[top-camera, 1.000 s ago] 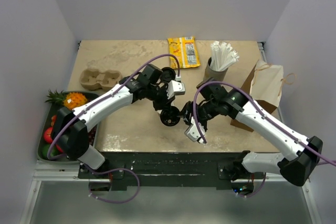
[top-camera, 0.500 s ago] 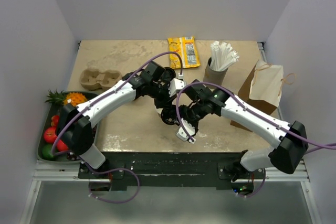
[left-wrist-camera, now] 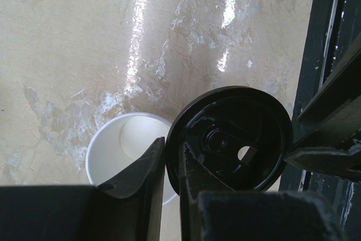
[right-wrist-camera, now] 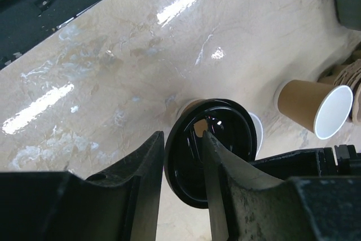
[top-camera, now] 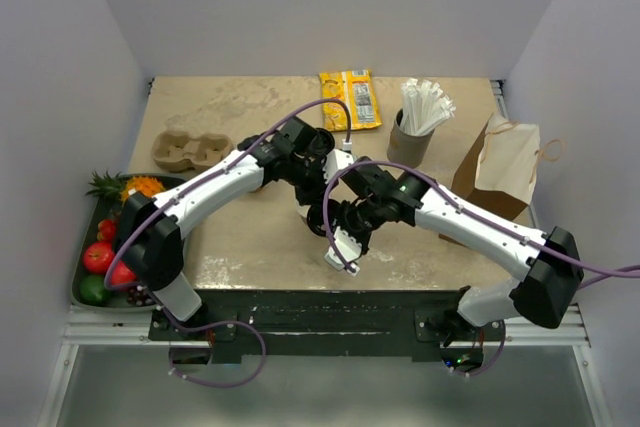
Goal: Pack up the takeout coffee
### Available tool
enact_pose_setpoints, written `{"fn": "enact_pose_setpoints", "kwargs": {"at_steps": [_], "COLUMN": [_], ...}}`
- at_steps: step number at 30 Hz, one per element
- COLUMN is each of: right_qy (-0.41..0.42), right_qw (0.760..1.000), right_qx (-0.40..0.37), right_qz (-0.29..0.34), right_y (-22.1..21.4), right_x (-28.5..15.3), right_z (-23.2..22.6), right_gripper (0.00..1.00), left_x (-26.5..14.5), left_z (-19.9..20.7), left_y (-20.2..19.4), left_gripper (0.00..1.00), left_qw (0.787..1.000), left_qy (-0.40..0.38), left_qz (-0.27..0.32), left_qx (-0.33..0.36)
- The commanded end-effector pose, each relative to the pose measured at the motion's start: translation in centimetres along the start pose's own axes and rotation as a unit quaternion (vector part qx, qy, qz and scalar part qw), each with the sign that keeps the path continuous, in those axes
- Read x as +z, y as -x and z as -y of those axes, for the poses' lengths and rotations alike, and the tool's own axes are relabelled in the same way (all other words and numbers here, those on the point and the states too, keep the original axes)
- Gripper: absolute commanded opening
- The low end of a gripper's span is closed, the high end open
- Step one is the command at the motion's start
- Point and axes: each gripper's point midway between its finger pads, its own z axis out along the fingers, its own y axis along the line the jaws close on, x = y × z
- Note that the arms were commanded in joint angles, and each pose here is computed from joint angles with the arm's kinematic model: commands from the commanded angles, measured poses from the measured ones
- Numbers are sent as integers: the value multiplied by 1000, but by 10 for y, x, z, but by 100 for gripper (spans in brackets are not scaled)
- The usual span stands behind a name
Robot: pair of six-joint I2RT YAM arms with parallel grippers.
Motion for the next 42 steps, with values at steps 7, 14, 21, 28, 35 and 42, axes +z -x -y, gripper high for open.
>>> {"fn": "enact_pose_setpoints", "kwargs": {"at_steps": [7,14,21,28,35,42], "right_qy": [10,15,5,-9,-14,-72], "right_qw": [999,998,997,995,991,969], "right_qx": [35,44,53,75,125,236], "right_qz": [-25,-35,-49,-65,-53,31], "right_y": [-10,-14,-20,-28,-22,-1], "right_x": [5,7,8,9,5,-25], "right_z": [-5,-4,0,6,8,47], "right_gripper": [37,35,28,12,1,0], "left_x": [-5,-3,-2,-1,-9,-50], "left_z": [-8,-9,-8,-6,-13,-64], "left_y": [15,15,14,12,12,5], "left_gripper": [2,2,2,6,36,65], "left_qw": [1000,1000,1000,1000,999,964], "left_qy": [7,4,0,-9,-15,75], "left_qz": [10,9,6,1,21,139], "left_qx": [18,14,12,2,-43,-213]}}
